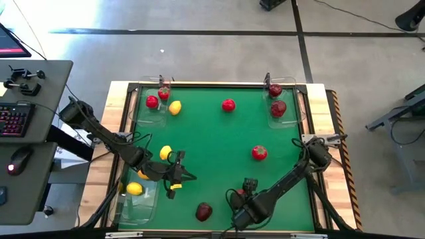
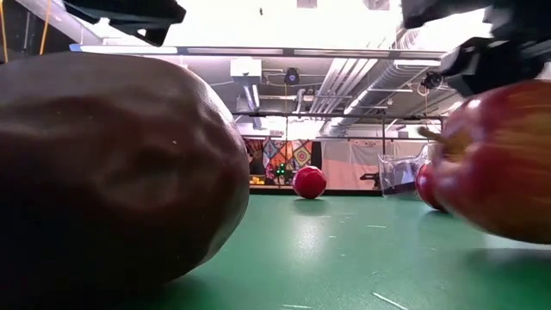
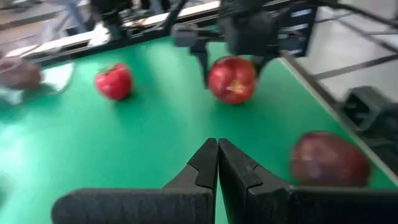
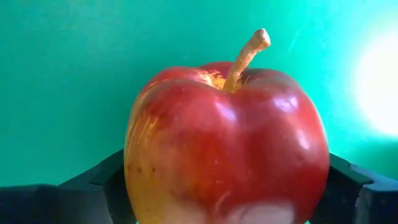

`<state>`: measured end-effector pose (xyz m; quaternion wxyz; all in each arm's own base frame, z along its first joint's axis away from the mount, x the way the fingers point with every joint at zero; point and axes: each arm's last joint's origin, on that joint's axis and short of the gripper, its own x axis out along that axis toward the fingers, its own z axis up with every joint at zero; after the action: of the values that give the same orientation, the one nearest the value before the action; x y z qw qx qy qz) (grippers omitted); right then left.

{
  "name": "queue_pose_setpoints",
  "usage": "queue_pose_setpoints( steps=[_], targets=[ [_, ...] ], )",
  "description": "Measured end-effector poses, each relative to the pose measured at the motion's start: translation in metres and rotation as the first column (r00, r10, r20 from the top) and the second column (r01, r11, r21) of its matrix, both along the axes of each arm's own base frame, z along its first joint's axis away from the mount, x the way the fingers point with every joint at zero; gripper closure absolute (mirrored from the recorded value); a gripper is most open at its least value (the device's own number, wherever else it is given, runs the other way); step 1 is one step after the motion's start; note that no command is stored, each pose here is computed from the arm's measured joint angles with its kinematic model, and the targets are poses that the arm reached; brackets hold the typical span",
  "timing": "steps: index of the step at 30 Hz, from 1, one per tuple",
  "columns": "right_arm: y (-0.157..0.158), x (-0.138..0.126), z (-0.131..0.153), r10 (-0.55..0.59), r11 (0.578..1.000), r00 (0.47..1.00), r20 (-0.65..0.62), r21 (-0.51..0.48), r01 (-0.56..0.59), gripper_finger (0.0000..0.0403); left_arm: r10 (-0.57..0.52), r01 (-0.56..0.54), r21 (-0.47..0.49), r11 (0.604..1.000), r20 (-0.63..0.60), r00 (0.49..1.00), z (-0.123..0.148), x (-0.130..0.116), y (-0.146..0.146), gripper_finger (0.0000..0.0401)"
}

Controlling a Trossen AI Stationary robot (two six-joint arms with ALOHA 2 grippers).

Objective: Sort produce into baskets
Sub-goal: Put the apple into the top right bin

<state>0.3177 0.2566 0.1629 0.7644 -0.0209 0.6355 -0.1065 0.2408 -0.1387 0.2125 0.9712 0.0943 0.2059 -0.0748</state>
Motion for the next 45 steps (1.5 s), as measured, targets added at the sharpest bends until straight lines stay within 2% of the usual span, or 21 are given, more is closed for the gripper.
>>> queue_pose_setpoints(
  steps=[4, 12, 16, 20, 28, 32, 36, 41, 45],
  targets=[
    [-0.007, 0.004, 0.003, 0.043, 0.998, 0.999, 0.010, -0.047, -0.043, 0.0085, 0.073, -0.073, 0.011, 0.997, 0.000, 0.997, -0.001, 0.002, 0.006, 0.0401],
    [-0.030, 0.013, 0.028, 0.096, 0.983, 0.990, 0.105, -0.169, -0.077, 0.0085, 0.076, -0.076, 0.026, 0.997, 0.013, 0.997, 0.002, 0.002, 0.009, 0.0401],
    [-0.045, 0.024, 0.034, 0.112, 0.969, 0.985, 0.134, -0.234, -0.079, 0.0085, 0.132, -0.134, 0.038, 0.990, 0.041, 0.990, 0.011, -0.003, 0.013, 0.0401],
    [-0.066, 0.038, 0.025, 0.122, 0.962, 0.980, 0.155, -0.261, -0.078, 0.0085, 0.177, -0.180, 0.045, 0.983, 0.059, 0.982, 0.021, -0.013, 0.017, 0.0401],
    [-0.108, 0.063, 0.004, 0.180, 0.943, 0.963, 0.200, -0.313, -0.112, 0.0085, 0.187, -0.188, 0.030, 0.982, 0.037, 0.982, 0.030, -0.027, 0.022, 0.0401],
    [-0.123, 0.075, 0.013, 0.215, 0.933, 0.925, 0.312, -0.345, -0.100, 0.0085, 0.148, -0.148, 0.012, 0.989, 0.007, 0.989, 0.027, -0.026, 0.021, 0.0401],
    [-0.127, 0.084, 0.021, 0.257, 0.935, 0.852, 0.456, -0.341, -0.100, 0.0085, 0.171, -0.171, 0.026, 0.985, 0.003, 0.985, 0.024, -0.024, 0.020, 0.0391],
    [-0.126, 0.090, 0.019, 0.299, 0.935, 0.734, 0.610, -0.342, -0.097, 0.0085, 0.174, -0.175, 0.057, 0.983, 0.018, 0.985, 0.022, -0.021, 0.019, 0.0349],
    [-0.125, 0.092, 0.021, 0.343, 0.922, 0.699, 0.628, -0.368, -0.122, 0.0085, 0.166, -0.166, 0.095, 0.981, 0.016, 0.986, 0.016, -0.016, 0.016, 0.0307]
  ],
)
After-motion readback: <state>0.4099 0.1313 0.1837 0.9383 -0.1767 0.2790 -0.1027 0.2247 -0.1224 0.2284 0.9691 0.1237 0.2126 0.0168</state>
